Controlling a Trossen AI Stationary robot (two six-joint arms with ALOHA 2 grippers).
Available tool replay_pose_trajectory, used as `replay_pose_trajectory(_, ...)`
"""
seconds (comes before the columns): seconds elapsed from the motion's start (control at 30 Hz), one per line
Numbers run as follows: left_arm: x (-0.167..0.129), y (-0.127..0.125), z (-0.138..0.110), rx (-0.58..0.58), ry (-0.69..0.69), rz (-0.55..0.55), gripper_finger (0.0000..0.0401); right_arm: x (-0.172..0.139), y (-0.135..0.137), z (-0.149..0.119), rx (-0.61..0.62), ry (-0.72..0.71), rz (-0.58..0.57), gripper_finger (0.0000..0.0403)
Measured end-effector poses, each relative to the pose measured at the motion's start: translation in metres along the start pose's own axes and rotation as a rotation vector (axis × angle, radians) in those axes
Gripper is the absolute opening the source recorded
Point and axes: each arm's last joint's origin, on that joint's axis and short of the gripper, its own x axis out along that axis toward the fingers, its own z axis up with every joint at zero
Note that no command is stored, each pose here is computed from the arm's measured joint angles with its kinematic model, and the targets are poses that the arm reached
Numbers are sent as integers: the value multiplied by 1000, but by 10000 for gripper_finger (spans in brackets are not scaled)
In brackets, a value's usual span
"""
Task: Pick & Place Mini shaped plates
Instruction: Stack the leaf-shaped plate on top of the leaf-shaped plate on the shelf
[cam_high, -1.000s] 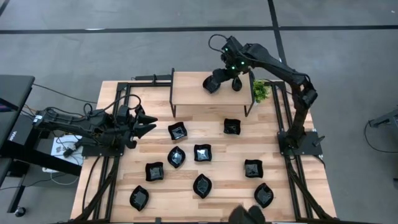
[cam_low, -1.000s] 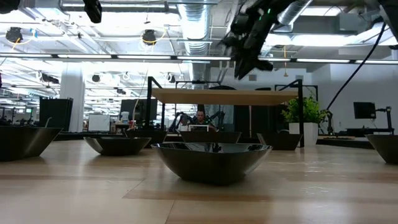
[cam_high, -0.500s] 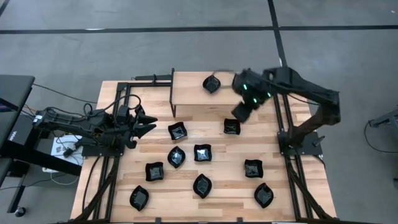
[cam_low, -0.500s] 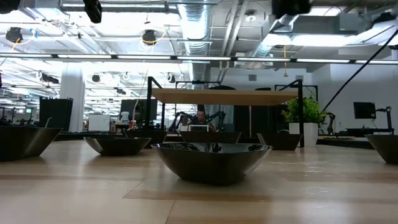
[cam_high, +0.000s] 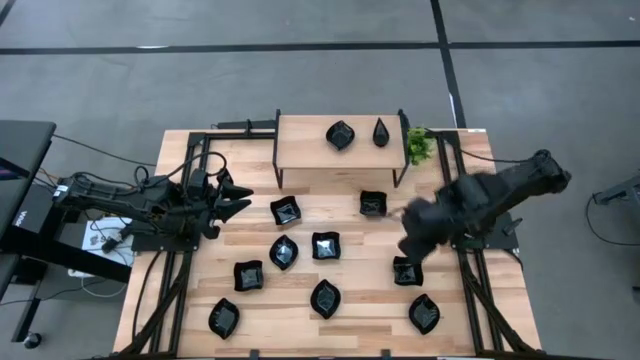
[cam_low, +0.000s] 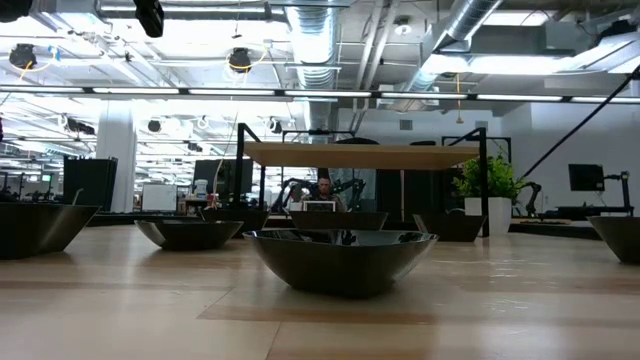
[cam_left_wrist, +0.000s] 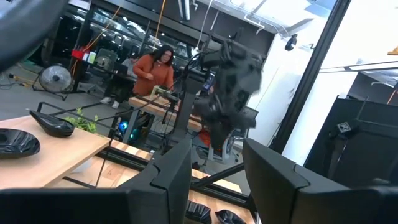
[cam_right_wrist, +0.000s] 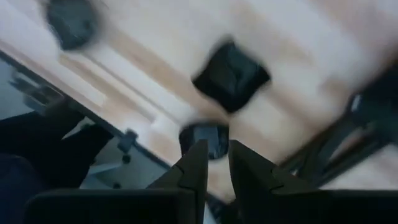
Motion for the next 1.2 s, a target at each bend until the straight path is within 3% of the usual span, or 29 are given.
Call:
replay_pose_trajectory(0.33, 0, 0, 0, 0, 0, 0, 145, 75, 10, -64, 150, 151, 90, 60)
replay_pose_trajectory(0.6, 0, 0, 0, -1, -1, 0, 145, 112, 1, -102, 317, 177, -40, 60)
replay_pose_trajectory(0.9, 0, 0, 0, -4, -2, 0, 145, 148, -1, -125, 373, 202, 4, 60)
replay_pose_trajectory(1.2, 0, 0, 1, -10, -7, -2, 145, 172, -4, -122, 384, 102, -70, 69)
